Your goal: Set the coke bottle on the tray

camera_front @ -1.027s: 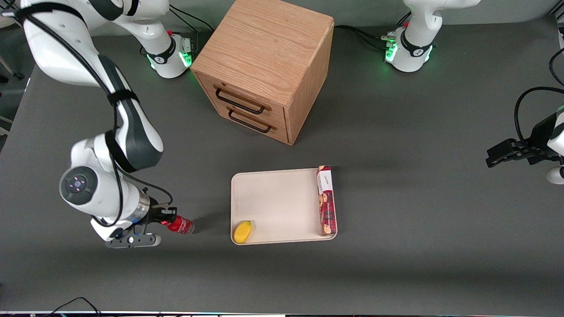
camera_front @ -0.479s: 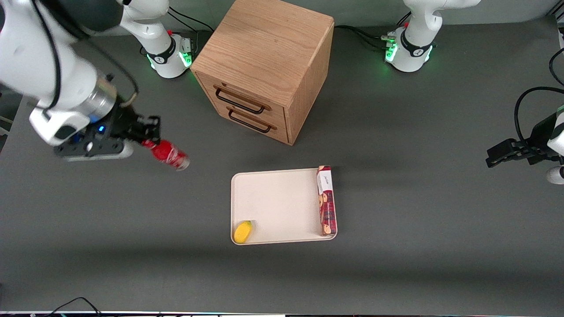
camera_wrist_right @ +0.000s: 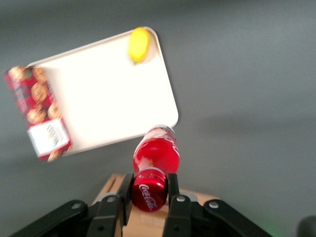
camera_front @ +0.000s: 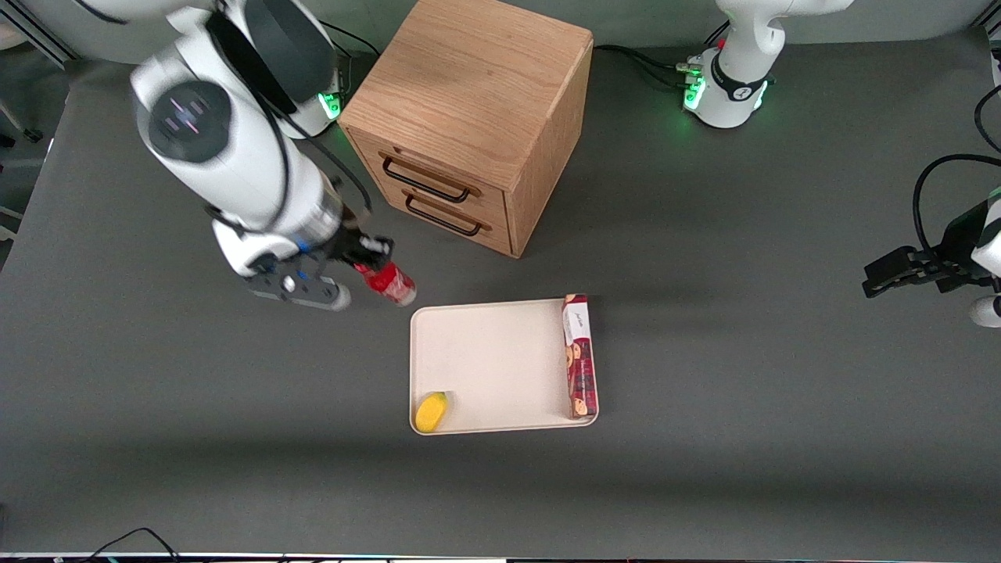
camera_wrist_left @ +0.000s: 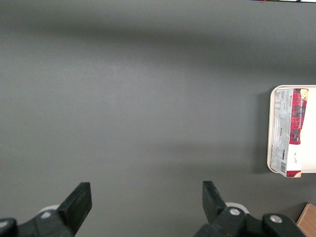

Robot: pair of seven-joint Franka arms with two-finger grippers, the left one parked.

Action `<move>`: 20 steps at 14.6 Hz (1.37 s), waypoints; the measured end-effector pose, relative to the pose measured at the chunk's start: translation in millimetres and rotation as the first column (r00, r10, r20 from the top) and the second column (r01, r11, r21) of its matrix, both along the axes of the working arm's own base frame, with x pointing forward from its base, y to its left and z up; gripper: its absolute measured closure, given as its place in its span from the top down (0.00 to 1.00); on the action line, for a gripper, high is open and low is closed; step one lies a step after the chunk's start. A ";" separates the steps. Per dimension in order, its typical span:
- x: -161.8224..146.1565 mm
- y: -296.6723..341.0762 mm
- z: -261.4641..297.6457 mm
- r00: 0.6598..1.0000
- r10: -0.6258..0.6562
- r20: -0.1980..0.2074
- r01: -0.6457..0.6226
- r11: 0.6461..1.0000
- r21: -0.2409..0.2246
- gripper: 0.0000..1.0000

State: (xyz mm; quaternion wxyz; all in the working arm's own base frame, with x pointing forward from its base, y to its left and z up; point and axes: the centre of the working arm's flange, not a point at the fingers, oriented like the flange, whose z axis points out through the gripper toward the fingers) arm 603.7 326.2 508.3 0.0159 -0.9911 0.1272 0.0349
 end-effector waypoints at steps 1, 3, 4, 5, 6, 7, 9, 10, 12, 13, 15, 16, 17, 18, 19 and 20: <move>6.0 8.3 -29.6 1.000 -0.007 -0.001 0.007 1.000 -0.009 0.31; 12.0 20.8 -78.6 1.000 -0.011 -0.016 0.011 1.000 -0.011 0.31; 13.9 23.6 -95.2 1.000 -0.010 -0.019 0.010 1.000 -0.013 0.31; 15.4 24.9 -107.2 1.000 -0.013 -0.012 0.013 1.000 -0.019 0.31; 15.4 26.7 -118.5 1.000 -0.019 0.000 0.019 0.999 -0.027 0.31; 13.4 29.7 -129.8 1.000 -0.023 0.011 0.023 0.999 -0.030 0.31; 7.4 34.4 -149.2 1.000 -0.019 0.022 0.020 0.999 -0.041 0.31; 5.3 35.4 -155.5 1.000 -0.016 0.023 0.017 0.999 -0.046 0.31; 4.3 36.0 -161.6 1.000 -0.009 0.027 0.010 0.999 -0.051 0.31; 4.7 35.5 -164.0 0.999 -0.005 0.036 0.007 0.998 -0.056 0.31; 5.7 33.3 -166.2 0.999 -0.006 0.044 0.009 0.998 -0.061 0.36; 7.6 31.5 -163.6 0.999 -0.010 0.049 0.013 0.998 -0.059 0.44; 10.4 29.6 -156.8 0.998 -0.016 0.061 0.019 0.998 -0.054 0.51; 13.1 27.0 -142.7 0.997 -0.023 0.075 0.027 0.998 -0.054 0.64; 13.9 23.5 -120.1 0.996 -0.030 0.086 0.036 0.997 -0.065 0.74; 12.2 20.1 -91.1 0.995 -0.039 0.092 0.046 0.996 -0.079 0.83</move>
